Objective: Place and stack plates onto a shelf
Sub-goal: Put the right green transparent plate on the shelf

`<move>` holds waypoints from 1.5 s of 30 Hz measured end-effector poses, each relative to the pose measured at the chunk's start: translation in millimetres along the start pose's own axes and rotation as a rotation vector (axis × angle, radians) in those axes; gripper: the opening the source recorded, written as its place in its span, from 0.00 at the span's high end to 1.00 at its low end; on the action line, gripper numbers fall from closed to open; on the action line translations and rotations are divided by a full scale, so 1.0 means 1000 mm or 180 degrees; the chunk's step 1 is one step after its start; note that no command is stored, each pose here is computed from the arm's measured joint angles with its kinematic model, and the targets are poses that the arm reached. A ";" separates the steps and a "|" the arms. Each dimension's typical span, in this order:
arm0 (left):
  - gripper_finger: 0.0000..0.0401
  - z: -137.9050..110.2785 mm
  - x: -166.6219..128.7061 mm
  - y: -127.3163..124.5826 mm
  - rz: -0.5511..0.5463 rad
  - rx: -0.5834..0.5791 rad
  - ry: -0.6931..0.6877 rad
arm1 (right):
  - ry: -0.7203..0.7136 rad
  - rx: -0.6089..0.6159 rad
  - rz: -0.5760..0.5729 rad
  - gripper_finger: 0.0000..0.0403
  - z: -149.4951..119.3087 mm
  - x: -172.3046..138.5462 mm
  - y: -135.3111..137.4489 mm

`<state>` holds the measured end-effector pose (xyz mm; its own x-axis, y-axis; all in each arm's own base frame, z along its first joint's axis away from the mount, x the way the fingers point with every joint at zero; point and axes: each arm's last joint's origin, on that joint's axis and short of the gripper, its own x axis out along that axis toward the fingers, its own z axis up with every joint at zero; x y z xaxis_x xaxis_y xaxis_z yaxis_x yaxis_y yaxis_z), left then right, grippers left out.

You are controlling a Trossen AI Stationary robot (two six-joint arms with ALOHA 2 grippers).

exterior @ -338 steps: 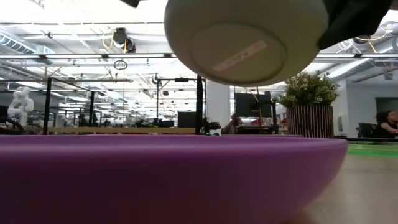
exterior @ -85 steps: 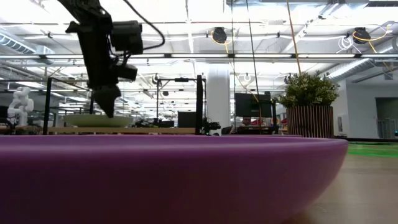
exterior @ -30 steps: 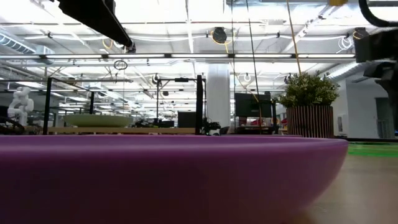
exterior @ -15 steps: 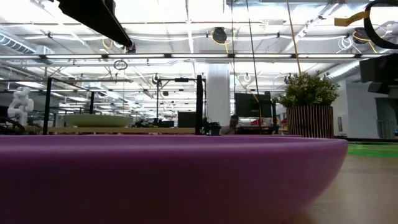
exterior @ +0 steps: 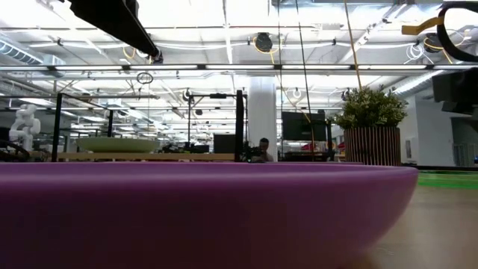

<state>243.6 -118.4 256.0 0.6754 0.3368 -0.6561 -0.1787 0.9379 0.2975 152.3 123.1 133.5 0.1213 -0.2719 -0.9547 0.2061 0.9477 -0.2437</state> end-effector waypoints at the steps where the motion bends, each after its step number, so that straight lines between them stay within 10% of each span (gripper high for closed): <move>1: 0.44 0.000 0.000 0.000 -0.0002 0.0002 -0.0001 | 0.0002 0.0000 -0.0003 0.96 0.000 0.000 0.000; 18: 0.44 -0.002 -0.003 -0.004 -0.0031 0.0046 0.0005 | -0.0118 0.0022 -0.0026 1.00 0.011 -0.015 0.004; 45: 0.44 -0.004 -0.007 -0.008 -0.0076 -0.0068 -0.0002 | -0.1420 -0.1111 -0.0339 1.00 0.120 -0.094 -0.016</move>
<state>237.3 -127.9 255.2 0.6800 0.3143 -0.6625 -0.1778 0.9472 0.2669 254.3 113.1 248.1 0.5310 -0.3412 -0.7756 -0.0837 0.8897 -0.4488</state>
